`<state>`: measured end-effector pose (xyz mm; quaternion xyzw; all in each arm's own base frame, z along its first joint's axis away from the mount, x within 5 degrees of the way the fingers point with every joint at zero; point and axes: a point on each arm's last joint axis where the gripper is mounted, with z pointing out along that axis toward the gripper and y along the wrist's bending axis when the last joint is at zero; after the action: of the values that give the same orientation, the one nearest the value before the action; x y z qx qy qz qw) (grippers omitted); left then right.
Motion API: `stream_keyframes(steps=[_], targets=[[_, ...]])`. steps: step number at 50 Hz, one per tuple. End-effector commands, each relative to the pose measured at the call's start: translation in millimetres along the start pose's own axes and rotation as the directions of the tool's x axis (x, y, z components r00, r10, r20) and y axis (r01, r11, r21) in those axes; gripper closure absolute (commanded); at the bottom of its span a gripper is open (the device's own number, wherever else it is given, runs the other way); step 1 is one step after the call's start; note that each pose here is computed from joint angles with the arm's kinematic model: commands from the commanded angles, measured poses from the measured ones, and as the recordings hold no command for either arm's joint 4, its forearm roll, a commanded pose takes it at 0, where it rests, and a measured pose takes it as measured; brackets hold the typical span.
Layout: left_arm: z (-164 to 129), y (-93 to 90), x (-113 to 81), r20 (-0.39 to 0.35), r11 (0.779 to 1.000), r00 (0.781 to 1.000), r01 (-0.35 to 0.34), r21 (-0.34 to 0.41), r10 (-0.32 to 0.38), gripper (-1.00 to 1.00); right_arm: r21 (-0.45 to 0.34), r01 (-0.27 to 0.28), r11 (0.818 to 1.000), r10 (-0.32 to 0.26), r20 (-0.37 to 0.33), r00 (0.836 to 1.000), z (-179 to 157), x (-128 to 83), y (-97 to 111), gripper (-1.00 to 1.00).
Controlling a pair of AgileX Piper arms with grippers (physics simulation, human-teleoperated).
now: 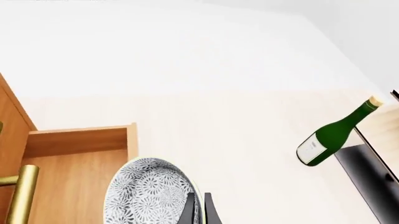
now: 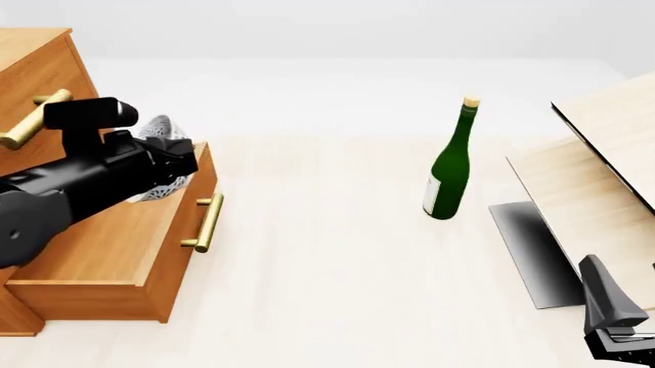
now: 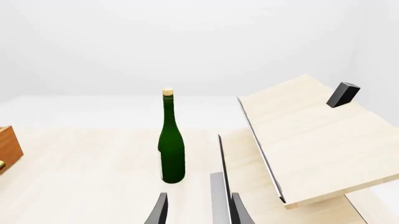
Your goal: Put the bowl in the bottom drawer of the cabinet.
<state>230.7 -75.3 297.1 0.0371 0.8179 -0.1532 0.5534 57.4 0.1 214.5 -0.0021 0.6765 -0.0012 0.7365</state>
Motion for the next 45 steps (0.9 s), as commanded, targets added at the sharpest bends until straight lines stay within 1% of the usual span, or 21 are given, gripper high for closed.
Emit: stream_keyframes(steps=[1,9,19,27,32,33,34,42,45], targets=[[-6.7,5.4,1.7,0.025,1.0,1.0,-0.008,-0.015,0.009,1.0,0.0,0.0,1.0,0.0,0.0,1.0,0.0,0.0,0.0,-1.0],[-10.0,12.2,4.4,0.025,0.999,1.0,-0.007,-0.04,0.008,1.0,0.0,0.0,1.0,0.0,0.0,1.0,0.0,0.0,0.0,-1.0],[-10.9,18.8,15.7,0.026,0.998,1.0,0.017,-0.057,-0.015,1.0,0.0,0.0,1.0,0.0,0.0,1.0,0.0,0.0,0.0,-1.0],[-17.7,23.7,19.3,0.038,0.997,0.999,0.032,-0.074,-0.029,1.0,0.0,0.0,1.0,0.0,0.0,1.0,0.0,0.0,0.0,-1.0],[-21.1,28.8,23.7,0.042,0.995,0.998,0.04,-0.093,-0.037,1.0,0.0,0.0,1.0,0.0,0.0,1.0,0.0,0.0,0.0,-1.0],[-23.1,32.4,26.0,0.045,0.993,0.998,0.044,-0.107,-0.039,1.0,0.0,0.0,1.0,0.0,0.0,1.0,0.0,0.0,0.0,-1.0],[-23.5,32.5,27.7,0.047,0.993,0.998,0.054,-0.106,-0.05,1.0,0.0,0.0,1.0,0.0,0.0,1.0,0.0,0.0,0.0,-1.0],[-26.9,35.7,31.6,0.053,0.991,0.997,0.067,-0.117,-0.061,1.0,0.0,0.0,1.0,0.0,0.0,1.0,0.0,0.0,0.0,-1.0],[-26.7,37.1,36.5,0.052,0.99,0.996,0.077,-0.12,-0.072,1.0,0.0,0.0,1.0,0.0,0.0,1.0,0.0,0.0,0.0,-1.0]])
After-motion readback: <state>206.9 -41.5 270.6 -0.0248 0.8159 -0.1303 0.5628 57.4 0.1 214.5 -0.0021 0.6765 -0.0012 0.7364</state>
